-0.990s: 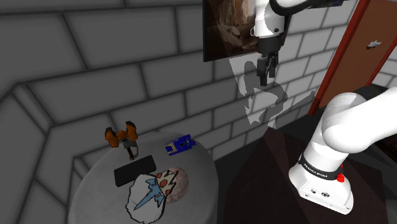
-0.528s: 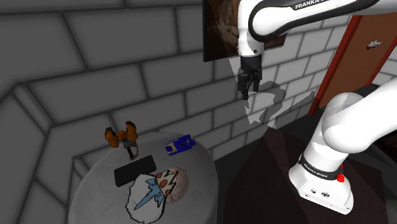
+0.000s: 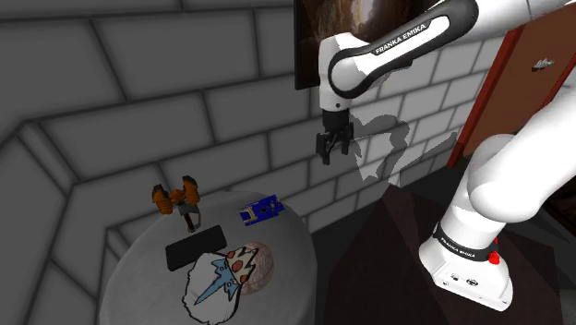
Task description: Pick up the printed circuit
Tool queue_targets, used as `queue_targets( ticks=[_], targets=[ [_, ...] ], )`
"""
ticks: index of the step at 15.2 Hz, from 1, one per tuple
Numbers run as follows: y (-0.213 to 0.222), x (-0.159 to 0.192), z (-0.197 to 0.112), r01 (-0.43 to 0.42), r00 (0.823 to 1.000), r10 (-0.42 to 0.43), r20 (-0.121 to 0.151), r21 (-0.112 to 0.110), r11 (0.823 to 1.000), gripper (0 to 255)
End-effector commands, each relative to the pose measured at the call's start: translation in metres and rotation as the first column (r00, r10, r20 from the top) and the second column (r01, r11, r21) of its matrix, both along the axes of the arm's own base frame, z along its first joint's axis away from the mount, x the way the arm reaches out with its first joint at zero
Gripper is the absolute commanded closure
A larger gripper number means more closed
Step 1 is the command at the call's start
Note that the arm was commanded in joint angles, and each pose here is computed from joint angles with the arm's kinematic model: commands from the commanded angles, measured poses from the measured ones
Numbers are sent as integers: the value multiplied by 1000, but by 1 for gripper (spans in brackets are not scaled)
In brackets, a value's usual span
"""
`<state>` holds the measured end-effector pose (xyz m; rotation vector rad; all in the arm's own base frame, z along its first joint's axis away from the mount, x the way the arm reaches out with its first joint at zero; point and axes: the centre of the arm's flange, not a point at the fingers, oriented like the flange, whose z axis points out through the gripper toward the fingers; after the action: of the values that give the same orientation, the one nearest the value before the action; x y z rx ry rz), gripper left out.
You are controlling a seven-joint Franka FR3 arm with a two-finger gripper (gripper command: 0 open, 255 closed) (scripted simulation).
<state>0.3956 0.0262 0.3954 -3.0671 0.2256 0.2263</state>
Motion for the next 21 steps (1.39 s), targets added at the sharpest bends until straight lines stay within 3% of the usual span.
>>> queue_targets(
  ticks=[1,11,21],
  targets=[
    [4,13,-19,23,1000,-23,10,6,1000,0],
    [29,92,-114,131,990,-133,42,40,991,0],
    [49,176,-206,236,968,-242,71,78,969,0]
  ],
)
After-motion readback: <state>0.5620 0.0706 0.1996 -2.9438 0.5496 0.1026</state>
